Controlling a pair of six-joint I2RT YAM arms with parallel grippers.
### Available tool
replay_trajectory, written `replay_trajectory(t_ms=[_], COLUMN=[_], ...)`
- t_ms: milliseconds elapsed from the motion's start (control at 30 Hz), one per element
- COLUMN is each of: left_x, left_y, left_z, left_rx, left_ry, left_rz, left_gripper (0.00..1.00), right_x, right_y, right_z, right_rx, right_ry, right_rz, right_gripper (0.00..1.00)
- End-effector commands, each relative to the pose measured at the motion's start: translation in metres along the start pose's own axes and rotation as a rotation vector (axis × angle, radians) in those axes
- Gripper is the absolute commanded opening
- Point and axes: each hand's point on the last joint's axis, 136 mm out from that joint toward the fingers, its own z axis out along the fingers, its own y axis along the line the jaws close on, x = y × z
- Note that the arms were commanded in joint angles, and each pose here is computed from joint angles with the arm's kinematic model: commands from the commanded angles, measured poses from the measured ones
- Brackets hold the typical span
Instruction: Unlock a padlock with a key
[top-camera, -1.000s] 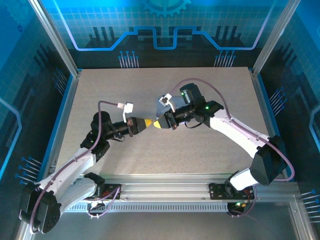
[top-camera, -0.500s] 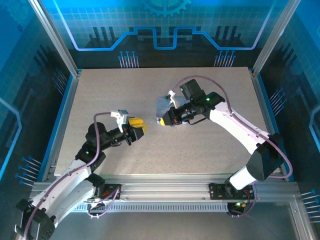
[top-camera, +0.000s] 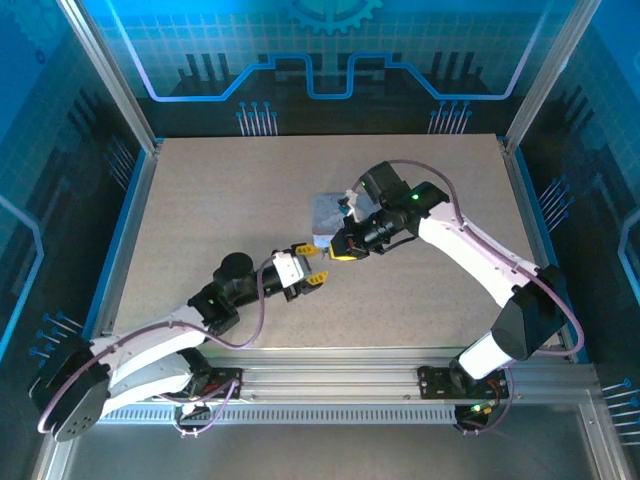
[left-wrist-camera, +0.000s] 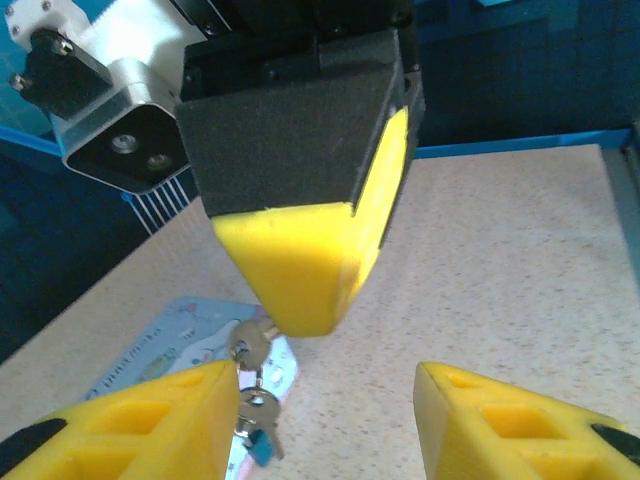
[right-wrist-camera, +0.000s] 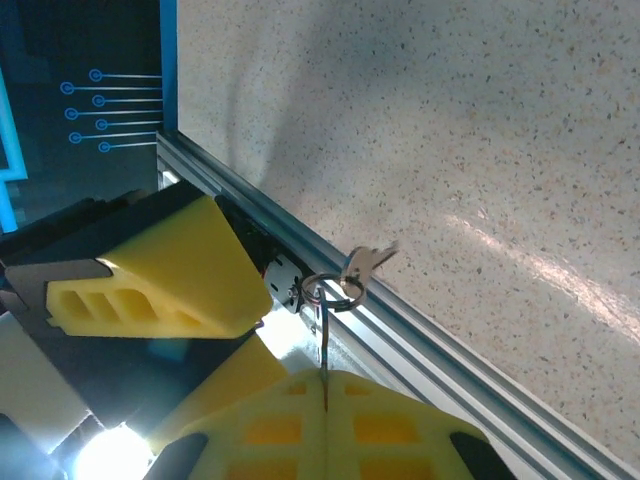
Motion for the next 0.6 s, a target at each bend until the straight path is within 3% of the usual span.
replay_trajectory(t_ms=[0, 567], left_x=[-0.014, 0.009], left_y=[0.014, 0.013], left_z=[0.004, 0.017], left_rx=[-0.086, -0.084], left_ry=[-0.079, -0.022], left_rz=[0.130, 0.195], left_gripper=[0.49, 0.31], right_x=[0.006, 0.010], right_y=[0.003, 0.016], right_z=[-0.005, -0.006], right_rx=[-0.015, -0.081], right_ry=[0.023, 0.044], right_rz=[0.050, 0.076], right_gripper=[0.00, 0.00])
